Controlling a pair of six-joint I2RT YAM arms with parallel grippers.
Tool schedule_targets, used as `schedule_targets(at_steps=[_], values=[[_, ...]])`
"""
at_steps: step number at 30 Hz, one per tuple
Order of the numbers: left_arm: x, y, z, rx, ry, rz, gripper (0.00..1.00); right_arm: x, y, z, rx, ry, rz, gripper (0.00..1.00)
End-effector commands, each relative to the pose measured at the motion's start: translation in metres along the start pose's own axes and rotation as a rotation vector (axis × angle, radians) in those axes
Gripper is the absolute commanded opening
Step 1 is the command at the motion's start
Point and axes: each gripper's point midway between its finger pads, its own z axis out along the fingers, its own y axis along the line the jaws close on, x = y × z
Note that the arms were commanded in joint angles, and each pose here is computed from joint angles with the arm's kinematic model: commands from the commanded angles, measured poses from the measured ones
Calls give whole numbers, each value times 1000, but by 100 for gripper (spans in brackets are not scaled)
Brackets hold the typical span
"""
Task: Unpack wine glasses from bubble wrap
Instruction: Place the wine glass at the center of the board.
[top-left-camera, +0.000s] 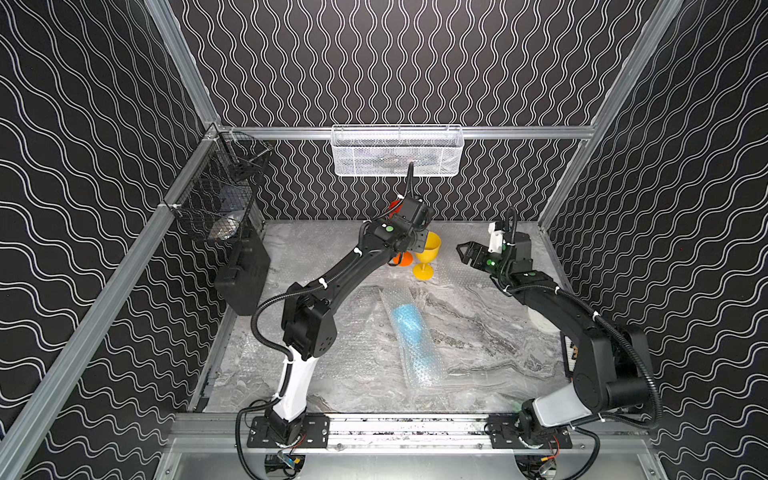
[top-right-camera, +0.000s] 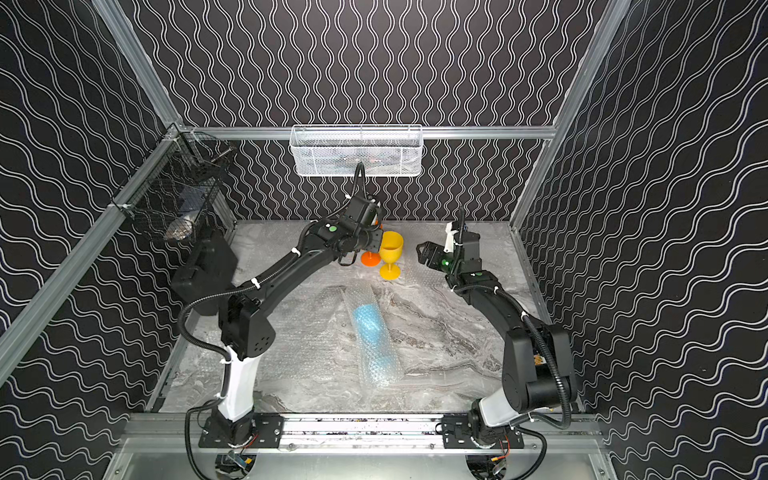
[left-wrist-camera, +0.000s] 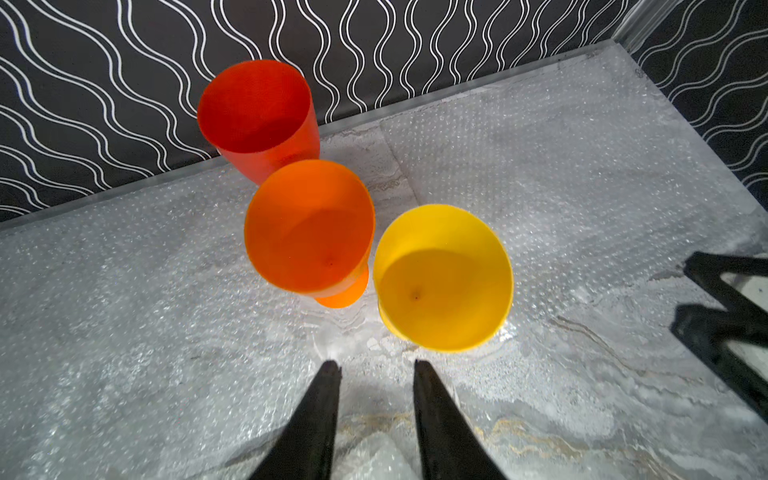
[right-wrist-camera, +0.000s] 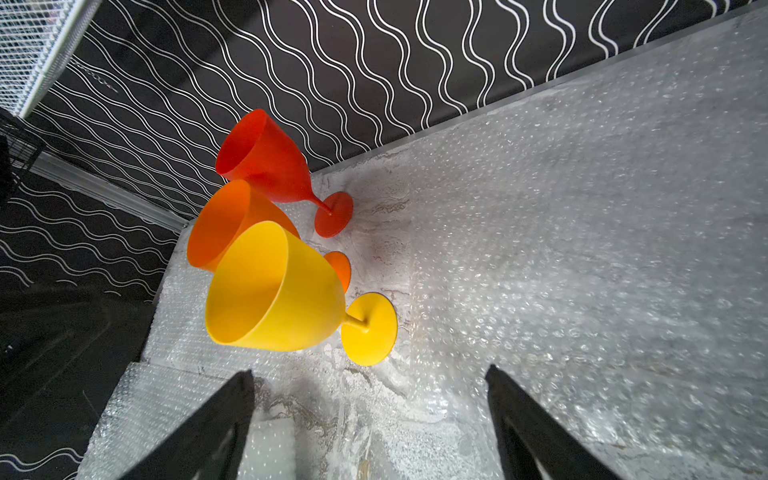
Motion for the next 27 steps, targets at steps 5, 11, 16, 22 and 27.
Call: schedule_targets(at_steps=[5, 11, 16, 22, 27], values=[[20, -4, -24, 126, -4, -115, 35, 3, 8, 2, -37, 39, 31, 89], [67, 13, -25, 214, 75, -246, 35, 24, 15, -4, -85, 111, 77, 88], [113, 34, -26, 203, 117, -318, 35, 55, 32, -9, -96, 207, 33, 88], [146, 52, -33, 182, 103, -379, 34, 112, 75, -15, -147, 369, -91, 88], [166, 55, -43, 203, 99, -406, 33, 175, 99, -22, -143, 545, -199, 86]])
